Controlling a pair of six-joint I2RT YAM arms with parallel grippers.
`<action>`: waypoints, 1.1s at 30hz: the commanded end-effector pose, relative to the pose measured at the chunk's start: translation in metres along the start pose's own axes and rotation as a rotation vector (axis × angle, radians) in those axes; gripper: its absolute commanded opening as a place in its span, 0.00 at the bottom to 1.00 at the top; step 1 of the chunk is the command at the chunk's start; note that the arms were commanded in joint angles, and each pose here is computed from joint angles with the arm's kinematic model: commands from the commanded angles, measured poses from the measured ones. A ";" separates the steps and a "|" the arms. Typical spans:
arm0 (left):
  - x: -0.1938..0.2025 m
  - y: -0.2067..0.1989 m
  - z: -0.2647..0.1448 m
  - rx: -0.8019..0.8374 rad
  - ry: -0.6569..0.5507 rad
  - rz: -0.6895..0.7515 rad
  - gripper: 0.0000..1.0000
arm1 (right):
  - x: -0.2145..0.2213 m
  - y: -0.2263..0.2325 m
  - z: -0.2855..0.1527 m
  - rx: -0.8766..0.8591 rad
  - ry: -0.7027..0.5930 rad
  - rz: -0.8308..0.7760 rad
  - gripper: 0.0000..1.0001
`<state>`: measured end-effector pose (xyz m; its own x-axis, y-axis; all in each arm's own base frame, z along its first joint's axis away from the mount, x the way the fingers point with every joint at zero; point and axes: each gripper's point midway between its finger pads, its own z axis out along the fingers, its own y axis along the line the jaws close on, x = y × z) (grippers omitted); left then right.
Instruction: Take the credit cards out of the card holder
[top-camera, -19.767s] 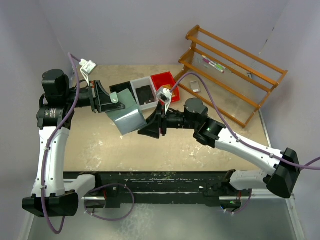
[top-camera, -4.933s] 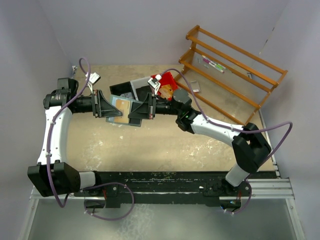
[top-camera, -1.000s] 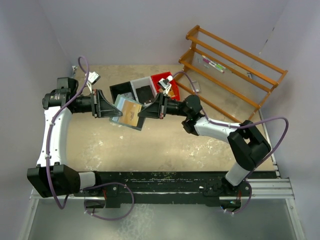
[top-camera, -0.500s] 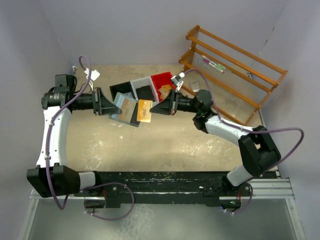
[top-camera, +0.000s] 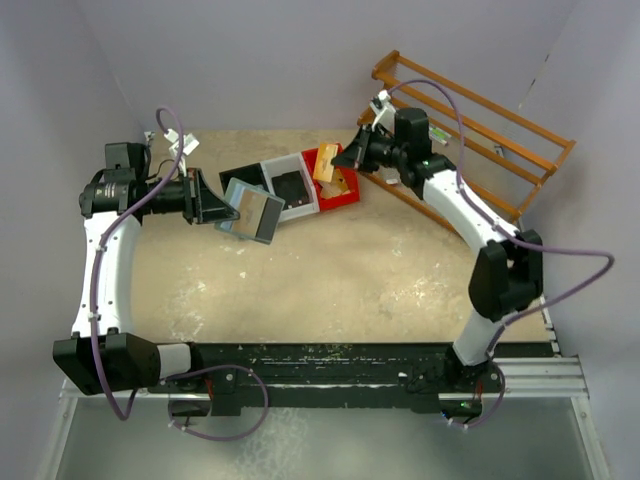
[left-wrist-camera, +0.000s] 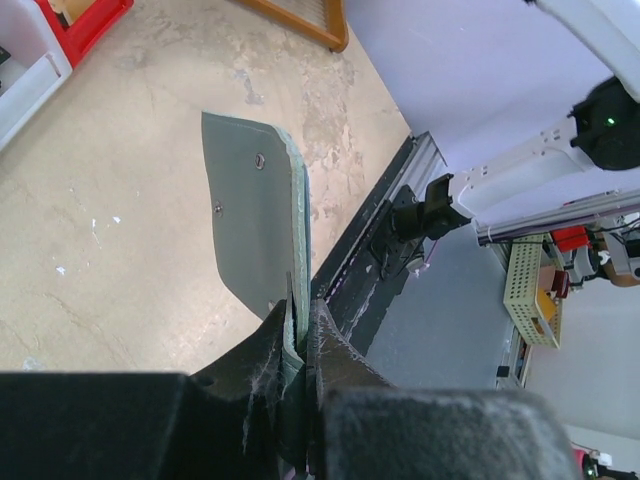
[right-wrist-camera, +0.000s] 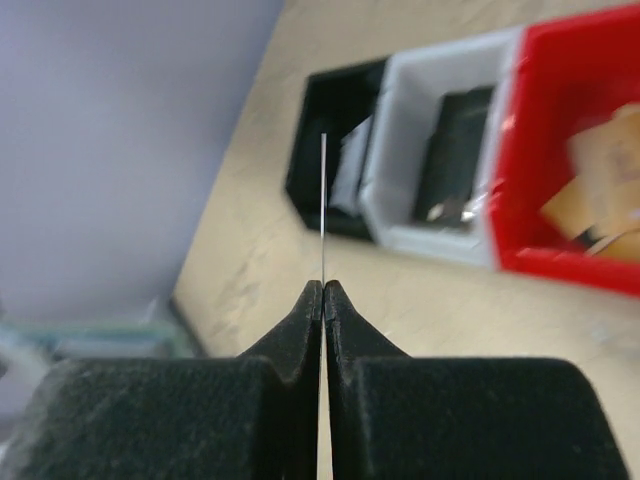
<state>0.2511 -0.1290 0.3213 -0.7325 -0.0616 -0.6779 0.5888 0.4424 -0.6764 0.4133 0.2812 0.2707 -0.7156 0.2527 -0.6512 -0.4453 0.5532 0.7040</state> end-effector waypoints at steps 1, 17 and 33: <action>-0.011 -0.015 -0.004 0.040 -0.025 0.069 0.01 | -0.017 -0.072 0.022 0.301 0.050 -0.121 0.00; -0.002 -0.008 -0.001 0.074 0.006 0.058 0.01 | -0.011 -0.177 0.086 0.509 0.156 -0.211 0.00; 0.000 -0.012 -0.001 0.104 0.012 0.042 0.02 | 0.006 -0.182 0.108 0.458 0.170 -0.217 0.24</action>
<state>0.2481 -0.1299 0.3094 -0.7541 -0.0323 -0.6560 0.5888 0.4094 -0.6970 0.5394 0.2616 0.0845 -0.7747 -0.0095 -0.6323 -0.3036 0.8827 0.3587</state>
